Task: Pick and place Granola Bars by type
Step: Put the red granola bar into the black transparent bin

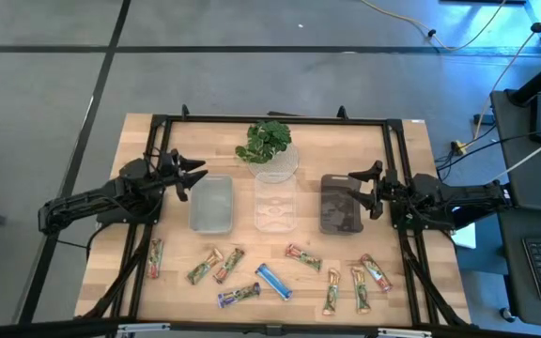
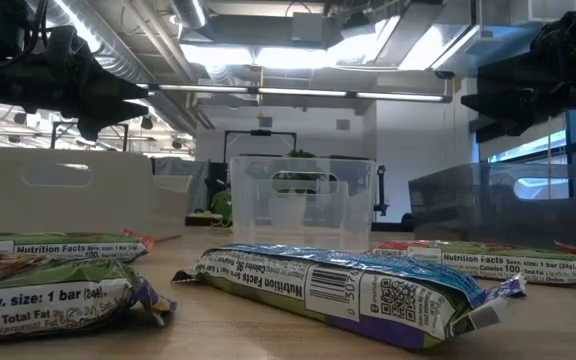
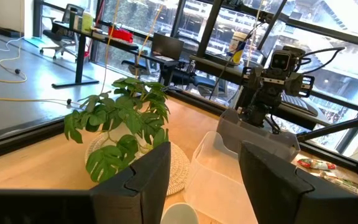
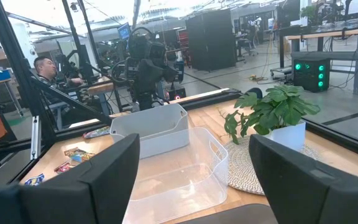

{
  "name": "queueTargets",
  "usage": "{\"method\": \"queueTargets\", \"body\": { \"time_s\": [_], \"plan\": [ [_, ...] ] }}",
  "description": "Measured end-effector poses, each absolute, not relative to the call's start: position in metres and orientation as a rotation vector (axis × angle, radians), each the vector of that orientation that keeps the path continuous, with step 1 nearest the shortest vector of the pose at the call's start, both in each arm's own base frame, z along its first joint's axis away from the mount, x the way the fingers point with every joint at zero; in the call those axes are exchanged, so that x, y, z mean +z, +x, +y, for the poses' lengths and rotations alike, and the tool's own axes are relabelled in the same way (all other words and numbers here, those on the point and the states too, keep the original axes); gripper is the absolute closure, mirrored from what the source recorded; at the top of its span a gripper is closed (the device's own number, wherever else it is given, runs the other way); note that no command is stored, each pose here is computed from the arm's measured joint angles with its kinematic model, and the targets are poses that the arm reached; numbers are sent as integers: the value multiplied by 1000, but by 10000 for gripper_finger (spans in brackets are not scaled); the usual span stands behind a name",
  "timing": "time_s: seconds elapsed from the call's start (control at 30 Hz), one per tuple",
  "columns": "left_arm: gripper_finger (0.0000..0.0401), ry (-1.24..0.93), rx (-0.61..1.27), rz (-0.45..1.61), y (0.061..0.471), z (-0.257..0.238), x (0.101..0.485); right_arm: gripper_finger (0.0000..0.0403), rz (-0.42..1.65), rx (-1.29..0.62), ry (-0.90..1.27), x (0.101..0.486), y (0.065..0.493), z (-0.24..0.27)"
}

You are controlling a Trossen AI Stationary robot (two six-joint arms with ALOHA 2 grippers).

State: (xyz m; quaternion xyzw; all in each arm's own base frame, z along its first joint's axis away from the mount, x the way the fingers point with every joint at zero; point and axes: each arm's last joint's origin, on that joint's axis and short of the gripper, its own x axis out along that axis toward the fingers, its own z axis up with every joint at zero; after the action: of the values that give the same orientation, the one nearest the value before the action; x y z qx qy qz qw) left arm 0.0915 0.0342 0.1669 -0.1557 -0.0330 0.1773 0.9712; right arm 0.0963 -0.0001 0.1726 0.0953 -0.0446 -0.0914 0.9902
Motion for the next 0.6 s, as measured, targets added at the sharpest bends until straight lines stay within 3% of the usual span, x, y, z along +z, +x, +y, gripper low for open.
{"method": "queueTargets", "body": {
  "time_s": [0.37,0.6],
  "plan": [
    [221,-314,358,-67,91,34,167,98,-130,-184,456,174,96,-1],
    [219,-314,358,-67,91,34,167,99,-188,-162,404,202,91,-1]
  ]
}}
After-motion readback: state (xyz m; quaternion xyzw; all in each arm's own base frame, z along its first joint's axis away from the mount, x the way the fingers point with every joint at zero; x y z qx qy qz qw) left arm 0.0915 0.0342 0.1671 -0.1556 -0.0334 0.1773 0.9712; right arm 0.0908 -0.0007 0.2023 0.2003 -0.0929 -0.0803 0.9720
